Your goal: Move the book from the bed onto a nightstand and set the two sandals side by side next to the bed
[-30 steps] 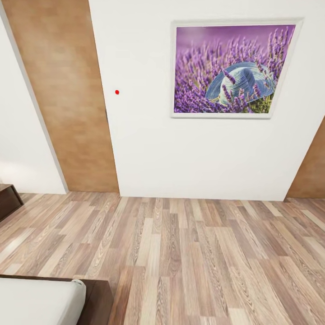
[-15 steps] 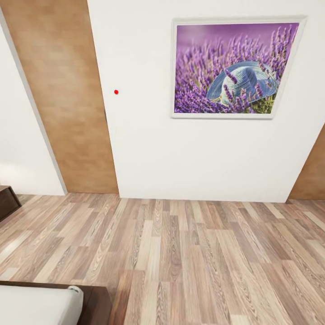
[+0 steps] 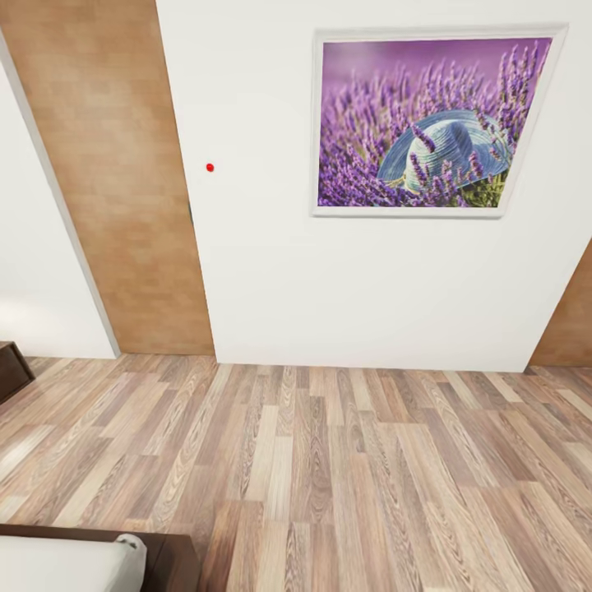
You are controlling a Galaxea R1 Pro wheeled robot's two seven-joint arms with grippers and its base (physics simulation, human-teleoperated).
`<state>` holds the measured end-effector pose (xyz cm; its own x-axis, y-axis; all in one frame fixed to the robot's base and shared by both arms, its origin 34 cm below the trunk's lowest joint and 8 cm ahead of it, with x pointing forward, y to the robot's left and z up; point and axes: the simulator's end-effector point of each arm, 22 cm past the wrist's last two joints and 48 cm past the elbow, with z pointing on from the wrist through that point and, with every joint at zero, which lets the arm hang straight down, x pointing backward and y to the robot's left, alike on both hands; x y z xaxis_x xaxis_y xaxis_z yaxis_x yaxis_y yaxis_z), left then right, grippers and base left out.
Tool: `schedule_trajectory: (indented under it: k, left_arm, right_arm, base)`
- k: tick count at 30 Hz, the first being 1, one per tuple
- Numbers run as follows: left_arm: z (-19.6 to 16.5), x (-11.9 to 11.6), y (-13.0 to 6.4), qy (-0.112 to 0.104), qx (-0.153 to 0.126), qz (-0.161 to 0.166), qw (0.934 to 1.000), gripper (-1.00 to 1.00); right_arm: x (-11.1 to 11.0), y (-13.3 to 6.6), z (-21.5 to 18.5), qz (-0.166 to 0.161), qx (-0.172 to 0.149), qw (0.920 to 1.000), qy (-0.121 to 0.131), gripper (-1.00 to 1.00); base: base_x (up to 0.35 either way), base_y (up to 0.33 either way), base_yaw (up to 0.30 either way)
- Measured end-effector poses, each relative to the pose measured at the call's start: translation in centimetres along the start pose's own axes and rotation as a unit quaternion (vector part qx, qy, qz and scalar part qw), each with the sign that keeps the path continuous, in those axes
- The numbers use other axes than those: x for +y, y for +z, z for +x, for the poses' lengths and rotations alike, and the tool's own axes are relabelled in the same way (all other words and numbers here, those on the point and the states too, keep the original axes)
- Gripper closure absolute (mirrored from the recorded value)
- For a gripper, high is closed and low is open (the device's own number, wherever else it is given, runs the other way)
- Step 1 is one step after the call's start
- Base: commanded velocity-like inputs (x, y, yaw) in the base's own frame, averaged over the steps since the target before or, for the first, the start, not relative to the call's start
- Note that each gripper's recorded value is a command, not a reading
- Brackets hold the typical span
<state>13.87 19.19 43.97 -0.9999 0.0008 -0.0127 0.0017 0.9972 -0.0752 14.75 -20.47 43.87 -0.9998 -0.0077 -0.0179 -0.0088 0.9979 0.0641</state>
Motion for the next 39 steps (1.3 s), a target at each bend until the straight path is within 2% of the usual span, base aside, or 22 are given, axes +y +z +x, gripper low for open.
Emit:
schedule_trajectory:
  k: [39]
  left_arm:
    - [0.0,-0.02,0.0,0.0,0.0,0.0,1.0,-1.0]
  right_arm:
    - [0.01,0.0,0.0,0.0,0.0,1.0,0.0,-1.0]
  base:
    - [0.154,0.0,0.0]
